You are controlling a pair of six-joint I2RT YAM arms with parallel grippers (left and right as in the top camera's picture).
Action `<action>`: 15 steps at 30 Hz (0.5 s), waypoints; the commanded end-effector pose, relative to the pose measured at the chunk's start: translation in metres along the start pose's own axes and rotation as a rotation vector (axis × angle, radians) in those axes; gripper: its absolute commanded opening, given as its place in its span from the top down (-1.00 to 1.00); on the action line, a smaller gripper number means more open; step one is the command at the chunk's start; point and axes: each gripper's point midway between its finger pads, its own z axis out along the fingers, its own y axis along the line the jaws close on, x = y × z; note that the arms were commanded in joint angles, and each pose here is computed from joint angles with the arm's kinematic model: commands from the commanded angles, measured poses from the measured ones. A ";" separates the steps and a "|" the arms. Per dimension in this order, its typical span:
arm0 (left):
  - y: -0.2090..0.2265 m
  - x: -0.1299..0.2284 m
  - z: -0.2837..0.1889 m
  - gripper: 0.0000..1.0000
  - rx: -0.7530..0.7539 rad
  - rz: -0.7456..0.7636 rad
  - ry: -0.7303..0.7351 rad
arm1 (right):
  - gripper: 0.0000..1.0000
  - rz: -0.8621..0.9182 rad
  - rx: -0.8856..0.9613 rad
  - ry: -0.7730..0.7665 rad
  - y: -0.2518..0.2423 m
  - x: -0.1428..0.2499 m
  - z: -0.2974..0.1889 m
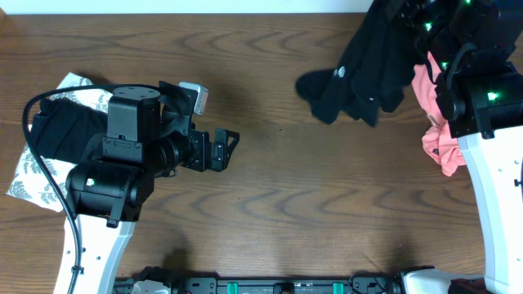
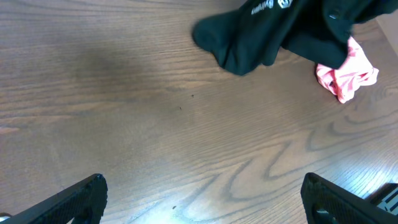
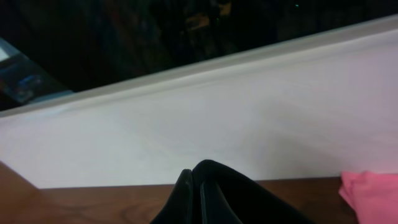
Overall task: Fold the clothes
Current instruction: 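Grasp the black garment with the right gripper and lift it off the pile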
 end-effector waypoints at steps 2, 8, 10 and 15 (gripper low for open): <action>-0.005 -0.005 -0.003 -0.98 0.017 0.025 -0.014 | 0.97 -0.062 0.013 -0.005 0.001 -0.004 -0.007; -0.005 -0.005 -0.003 -0.99 0.017 0.025 -0.014 | 0.98 -0.092 0.037 0.053 -0.005 0.010 -0.008; -0.005 -0.005 -0.003 -0.99 0.017 0.026 -0.014 | 0.97 -0.093 0.045 0.079 -0.007 0.016 -0.008; -0.005 -0.005 -0.003 -0.98 0.017 0.026 -0.014 | 0.97 -0.091 0.066 0.150 -0.013 0.033 -0.010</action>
